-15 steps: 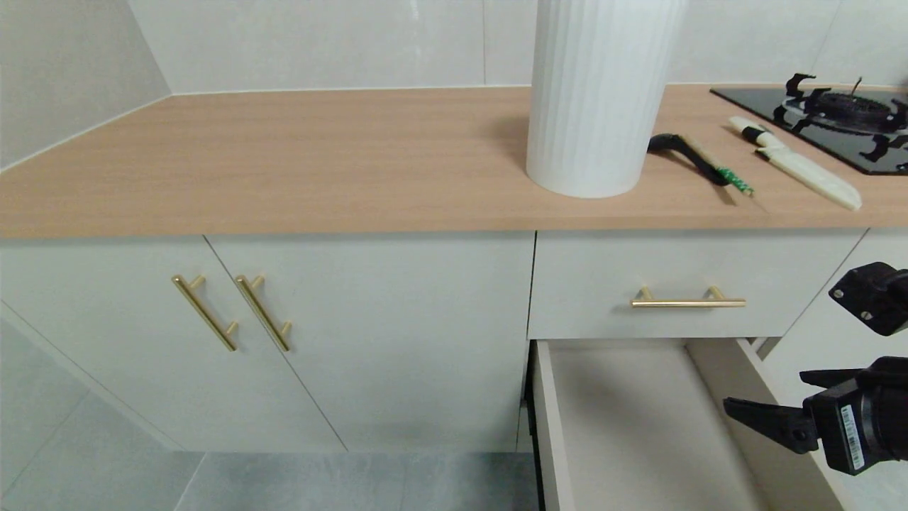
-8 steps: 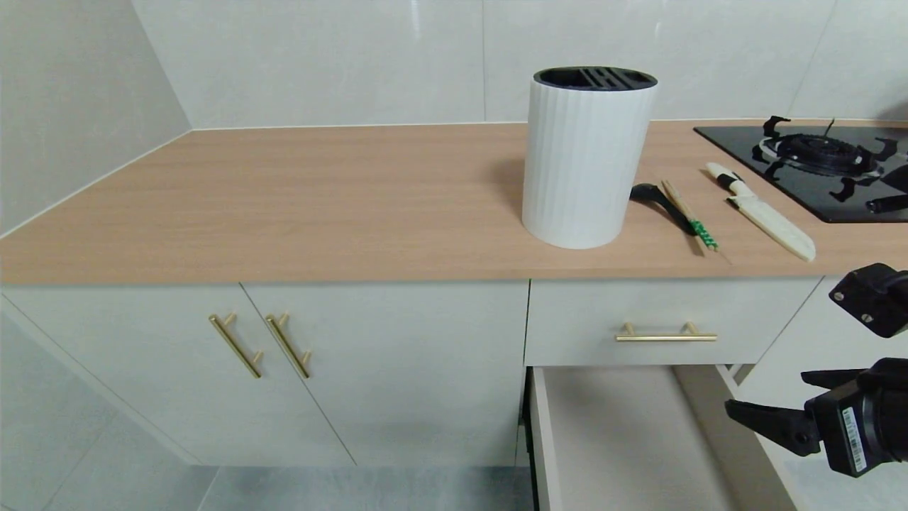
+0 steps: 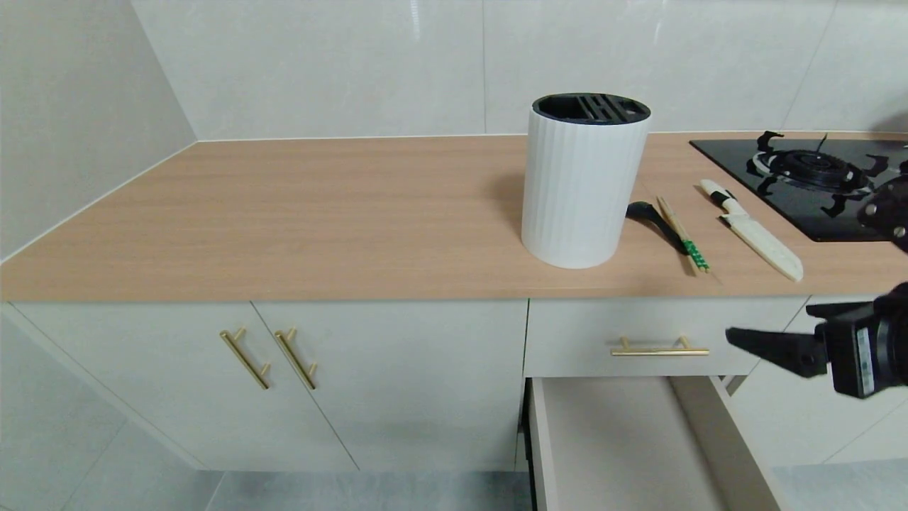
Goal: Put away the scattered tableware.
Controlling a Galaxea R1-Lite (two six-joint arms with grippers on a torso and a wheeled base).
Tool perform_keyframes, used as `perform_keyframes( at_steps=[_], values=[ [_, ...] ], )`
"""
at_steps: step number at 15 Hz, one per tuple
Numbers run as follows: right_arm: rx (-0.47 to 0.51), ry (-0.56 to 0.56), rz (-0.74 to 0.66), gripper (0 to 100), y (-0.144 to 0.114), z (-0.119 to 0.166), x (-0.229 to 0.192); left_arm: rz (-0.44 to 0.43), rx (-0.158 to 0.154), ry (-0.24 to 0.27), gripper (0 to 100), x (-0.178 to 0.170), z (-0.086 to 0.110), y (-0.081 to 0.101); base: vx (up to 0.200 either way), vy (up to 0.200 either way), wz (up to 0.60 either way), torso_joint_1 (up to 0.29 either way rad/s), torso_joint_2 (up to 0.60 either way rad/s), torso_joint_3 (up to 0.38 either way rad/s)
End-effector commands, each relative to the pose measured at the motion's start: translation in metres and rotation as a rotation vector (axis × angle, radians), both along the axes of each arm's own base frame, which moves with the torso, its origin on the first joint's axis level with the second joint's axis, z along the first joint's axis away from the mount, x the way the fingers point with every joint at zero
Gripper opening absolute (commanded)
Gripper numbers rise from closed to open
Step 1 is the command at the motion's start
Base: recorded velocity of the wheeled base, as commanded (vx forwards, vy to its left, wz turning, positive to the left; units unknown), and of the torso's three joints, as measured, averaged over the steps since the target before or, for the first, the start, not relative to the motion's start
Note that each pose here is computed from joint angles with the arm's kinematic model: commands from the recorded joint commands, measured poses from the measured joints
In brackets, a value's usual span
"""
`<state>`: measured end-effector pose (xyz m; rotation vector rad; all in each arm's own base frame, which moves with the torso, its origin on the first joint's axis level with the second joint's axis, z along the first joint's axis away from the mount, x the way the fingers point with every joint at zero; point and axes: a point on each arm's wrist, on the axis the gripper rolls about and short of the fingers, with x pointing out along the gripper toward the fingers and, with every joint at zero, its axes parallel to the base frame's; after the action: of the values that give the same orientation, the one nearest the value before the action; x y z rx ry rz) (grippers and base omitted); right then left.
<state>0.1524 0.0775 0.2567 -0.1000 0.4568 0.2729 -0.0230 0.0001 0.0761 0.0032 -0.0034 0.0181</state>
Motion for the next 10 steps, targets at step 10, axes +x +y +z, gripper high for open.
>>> perform_keyframes(
  at_steps=[10],
  values=[
    [-0.015, 0.115, -0.329, 100, 0.024, -0.008, 0.135, 0.0, 0.0, 0.0, 100, 0.0, 0.0, 0.0, 0.0, 0.0, 0.0, 0.0, 0.0, 0.0]
  ],
)
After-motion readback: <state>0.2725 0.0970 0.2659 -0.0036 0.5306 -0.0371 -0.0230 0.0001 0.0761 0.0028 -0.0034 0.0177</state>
